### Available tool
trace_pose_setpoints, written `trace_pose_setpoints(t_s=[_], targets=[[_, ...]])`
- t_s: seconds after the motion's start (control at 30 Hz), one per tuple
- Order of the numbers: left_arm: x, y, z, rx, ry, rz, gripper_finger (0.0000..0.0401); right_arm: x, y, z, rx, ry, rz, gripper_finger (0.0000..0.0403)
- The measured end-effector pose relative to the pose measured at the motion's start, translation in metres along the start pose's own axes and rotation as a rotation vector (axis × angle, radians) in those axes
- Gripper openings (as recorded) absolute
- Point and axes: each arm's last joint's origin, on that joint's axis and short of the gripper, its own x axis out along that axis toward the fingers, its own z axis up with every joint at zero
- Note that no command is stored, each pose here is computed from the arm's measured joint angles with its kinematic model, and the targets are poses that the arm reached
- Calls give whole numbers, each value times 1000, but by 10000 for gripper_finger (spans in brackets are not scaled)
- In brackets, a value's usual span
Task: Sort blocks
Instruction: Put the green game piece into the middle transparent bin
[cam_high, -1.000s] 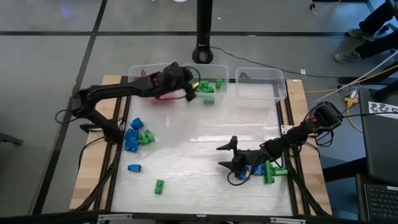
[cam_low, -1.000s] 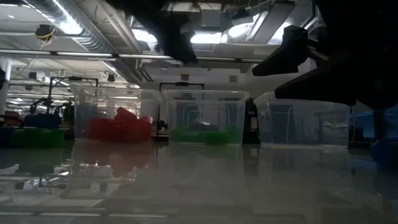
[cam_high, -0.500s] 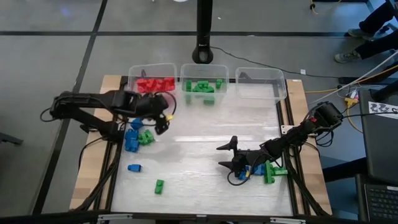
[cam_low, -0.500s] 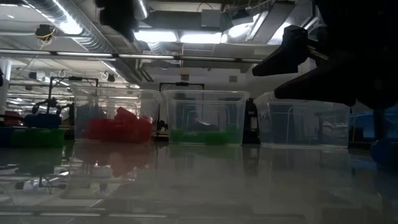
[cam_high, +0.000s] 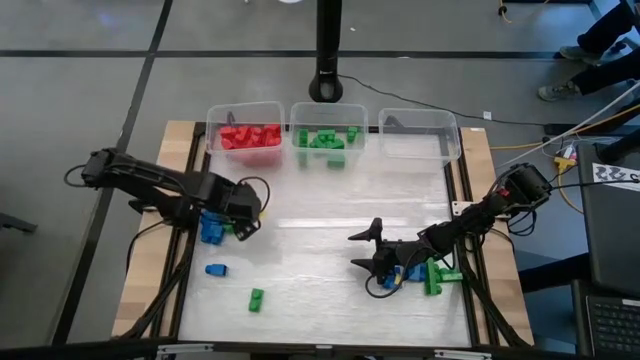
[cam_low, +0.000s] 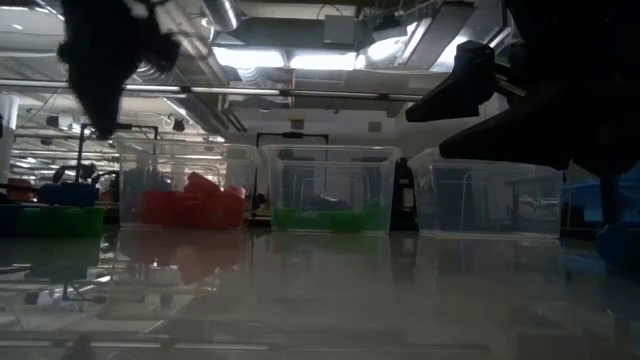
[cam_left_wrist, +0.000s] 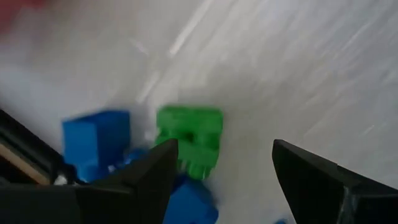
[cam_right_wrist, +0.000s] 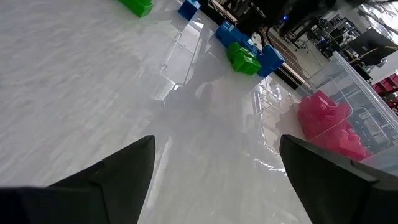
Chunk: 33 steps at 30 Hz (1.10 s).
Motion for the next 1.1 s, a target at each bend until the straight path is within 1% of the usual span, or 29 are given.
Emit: trace_pose_setpoints(t_s=[0.13, 0.2, 0.37, 0.47, 0.6, 0.7, 1.0, 1.1], targets=[[21, 2, -10, 16, 91, -21, 250, 0, 0, 0, 0, 1, 0, 344], [28, 2, -13, 29, 104, -24, 250, 0, 0, 0, 0, 0, 0, 344], [41, 0, -15, 106, 82, -66, 250, 0, 0, 0, -1, 1, 0, 344], [49, 0, -19, 153, 101, -97, 250, 0, 0, 0, -1, 1, 0, 344], [57, 4, -25, 228, 129, -82, 250, 0, 0, 0, -1, 1, 1, 344], [61, 5, -27, 261, 135, -72, 250, 0, 0, 0, -2, 3, 2, 344], [73, 5, -30, 360, 81, -95, 250, 0, 0, -1, -4, 5, 3, 344], [74, 6, -30, 379, 77, -77, 250, 0, 0, -1, -4, 6, 3, 344]])
